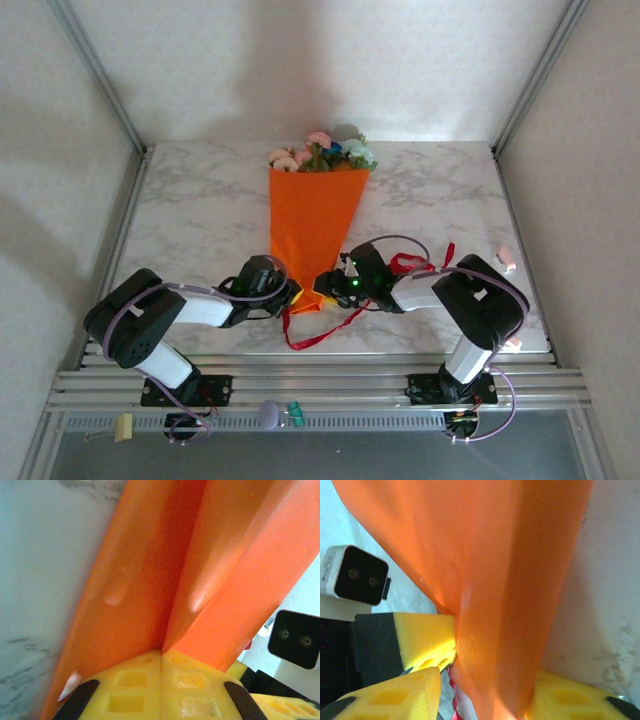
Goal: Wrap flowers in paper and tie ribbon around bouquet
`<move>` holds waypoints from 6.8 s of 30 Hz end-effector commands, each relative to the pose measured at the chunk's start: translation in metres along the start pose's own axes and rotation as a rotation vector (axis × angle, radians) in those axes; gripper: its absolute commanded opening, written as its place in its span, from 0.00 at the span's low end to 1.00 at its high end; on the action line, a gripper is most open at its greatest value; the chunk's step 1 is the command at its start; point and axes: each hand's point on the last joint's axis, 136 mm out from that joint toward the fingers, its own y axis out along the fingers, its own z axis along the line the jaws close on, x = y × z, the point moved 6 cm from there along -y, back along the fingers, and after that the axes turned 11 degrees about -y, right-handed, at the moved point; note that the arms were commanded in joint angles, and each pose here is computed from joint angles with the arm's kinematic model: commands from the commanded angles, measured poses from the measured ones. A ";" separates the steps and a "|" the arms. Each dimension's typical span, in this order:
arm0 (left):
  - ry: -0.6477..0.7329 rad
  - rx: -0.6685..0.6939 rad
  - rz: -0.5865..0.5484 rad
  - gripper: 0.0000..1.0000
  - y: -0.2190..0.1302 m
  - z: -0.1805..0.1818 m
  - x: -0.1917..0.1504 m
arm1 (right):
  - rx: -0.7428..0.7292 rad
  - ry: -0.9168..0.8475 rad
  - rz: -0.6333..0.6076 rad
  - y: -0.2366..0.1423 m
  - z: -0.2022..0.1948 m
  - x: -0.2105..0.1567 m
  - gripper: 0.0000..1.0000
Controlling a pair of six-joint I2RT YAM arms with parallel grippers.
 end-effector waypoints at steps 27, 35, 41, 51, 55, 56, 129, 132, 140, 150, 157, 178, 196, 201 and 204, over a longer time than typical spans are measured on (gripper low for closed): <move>0.112 0.275 -0.140 0.58 -0.078 -0.001 -0.011 | -0.222 0.047 -0.022 -0.017 0.007 0.028 0.00; 0.278 0.480 0.103 0.59 -0.057 0.043 -0.070 | -0.234 0.073 -0.017 -0.022 0.003 0.035 0.00; 0.346 0.604 0.004 0.51 -0.046 0.041 -0.064 | -0.237 0.069 -0.023 -0.024 0.003 0.037 0.00; 0.342 0.613 0.015 0.05 -0.020 0.044 -0.067 | -0.225 0.076 -0.033 -0.025 0.007 0.041 0.00; 0.294 0.595 -0.058 0.00 -0.021 0.039 -0.043 | -0.245 0.070 -0.033 -0.032 0.016 0.047 0.00; 0.272 0.573 -0.089 0.00 -0.024 0.034 -0.033 | -0.250 0.075 -0.035 -0.034 0.018 0.049 0.00; -0.360 0.028 -0.435 0.00 -0.037 -0.097 0.150 | -0.258 0.119 -0.098 -0.079 0.008 0.039 0.00; -0.398 -0.049 -0.475 0.00 -0.070 -0.095 0.161 | -0.253 0.133 -0.090 -0.072 0.007 0.034 0.00; -0.430 -0.188 -0.397 0.00 -0.083 -0.092 0.161 | -0.234 0.146 -0.024 -0.039 0.014 0.018 0.00; -0.418 -0.245 -0.371 0.00 -0.069 -0.114 0.185 | -0.301 0.176 0.108 -0.009 -0.001 -0.011 0.00; -0.398 -0.202 -0.392 0.00 -0.074 -0.116 0.186 | -0.504 0.089 0.126 -0.044 0.007 0.003 0.51; -0.384 -0.167 -0.387 0.00 -0.077 -0.106 0.181 | -0.708 0.030 -0.002 -0.104 -0.045 0.073 0.30; -0.380 -0.149 -0.388 0.00 -0.080 -0.102 0.184 | -0.638 0.069 -0.012 -0.075 -0.048 0.098 0.36; -0.379 -0.146 -0.390 0.00 -0.081 -0.102 0.184 | -0.651 -0.016 -0.034 -0.092 -0.041 0.081 0.35; -0.379 -0.144 -0.390 0.00 -0.080 -0.102 0.185 | -0.662 -0.221 0.035 -0.090 -0.030 0.066 0.34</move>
